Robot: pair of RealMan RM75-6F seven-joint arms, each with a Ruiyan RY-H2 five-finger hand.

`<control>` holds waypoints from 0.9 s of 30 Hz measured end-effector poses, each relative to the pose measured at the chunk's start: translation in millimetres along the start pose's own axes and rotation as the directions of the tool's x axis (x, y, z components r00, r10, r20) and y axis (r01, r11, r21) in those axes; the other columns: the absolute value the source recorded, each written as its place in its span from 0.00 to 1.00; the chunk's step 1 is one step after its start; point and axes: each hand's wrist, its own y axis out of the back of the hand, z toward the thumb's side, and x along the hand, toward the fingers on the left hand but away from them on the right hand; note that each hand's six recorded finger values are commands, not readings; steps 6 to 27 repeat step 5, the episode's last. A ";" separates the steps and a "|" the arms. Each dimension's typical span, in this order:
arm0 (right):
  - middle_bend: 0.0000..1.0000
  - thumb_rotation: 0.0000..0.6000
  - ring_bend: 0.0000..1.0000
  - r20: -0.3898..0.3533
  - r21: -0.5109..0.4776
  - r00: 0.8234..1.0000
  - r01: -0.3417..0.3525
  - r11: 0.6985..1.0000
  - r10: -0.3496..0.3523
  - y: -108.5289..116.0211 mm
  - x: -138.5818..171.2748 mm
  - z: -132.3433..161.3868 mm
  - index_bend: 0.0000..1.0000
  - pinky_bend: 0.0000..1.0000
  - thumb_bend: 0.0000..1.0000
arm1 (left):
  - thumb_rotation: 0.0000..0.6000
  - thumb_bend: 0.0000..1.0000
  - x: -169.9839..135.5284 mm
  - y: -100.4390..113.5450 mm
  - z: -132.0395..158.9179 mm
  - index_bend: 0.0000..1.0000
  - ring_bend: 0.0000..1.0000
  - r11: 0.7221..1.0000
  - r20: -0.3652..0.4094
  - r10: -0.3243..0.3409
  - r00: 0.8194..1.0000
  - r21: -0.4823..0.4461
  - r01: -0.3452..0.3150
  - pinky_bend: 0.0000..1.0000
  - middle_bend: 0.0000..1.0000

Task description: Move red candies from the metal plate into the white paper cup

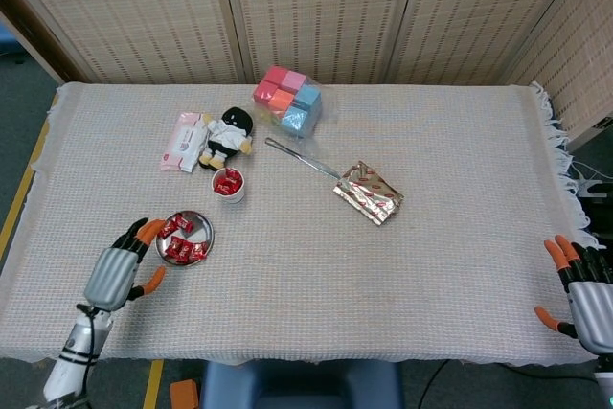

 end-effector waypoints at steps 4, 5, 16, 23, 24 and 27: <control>0.00 1.00 0.00 -0.034 0.002 0.999 0.024 1.000 -0.023 2.1 8.9 6.3 0.00 0.00 0.09 | 1.00 0.40 -70.0 26.5 -30.0 0.00 0.00 1.000 -0.056 -0.010 0.998 -0.004 0.010 0.15 0.00; 0.00 1.00 0.00 -0.037 0.001 0.999 0.025 1.000 -0.025 2.1 11.8 6.8 0.00 0.00 0.09 | 1.00 0.40 -74.5 30.9 -30.1 0.00 0.00 1.000 -0.051 -0.002 0.999 -0.008 0.001 0.15 0.00; 0.00 1.00 0.00 -0.037 0.001 0.999 0.025 1.000 -0.025 2.1 11.8 6.8 0.00 0.00 0.09 | 1.00 0.40 -74.5 30.9 -30.1 0.00 0.00 1.000 -0.051 -0.002 0.999 -0.008 0.001 0.15 0.00; 0.00 1.00 0.00 -0.037 0.001 0.999 0.025 1.000 -0.025 2.1 11.8 6.8 0.00 0.00 0.09 | 1.00 0.40 -74.5 30.9 -30.1 0.00 0.00 1.000 -0.051 -0.002 0.999 -0.008 0.001 0.15 0.00; 0.00 1.00 0.00 -0.037 0.001 0.999 0.025 1.000 -0.025 2.1 11.8 6.8 0.00 0.00 0.09 | 1.00 0.40 -74.5 30.9 -30.1 0.00 0.00 1.000 -0.051 -0.002 0.999 -0.008 0.001 0.15 0.00; 0.00 1.00 0.00 -0.037 0.001 0.999 0.025 1.000 -0.025 2.1 11.8 6.8 0.00 0.00 0.09 | 1.00 0.40 -74.5 30.9 -30.1 0.00 0.00 1.000 -0.051 -0.002 0.999 -0.008 0.001 0.15 0.00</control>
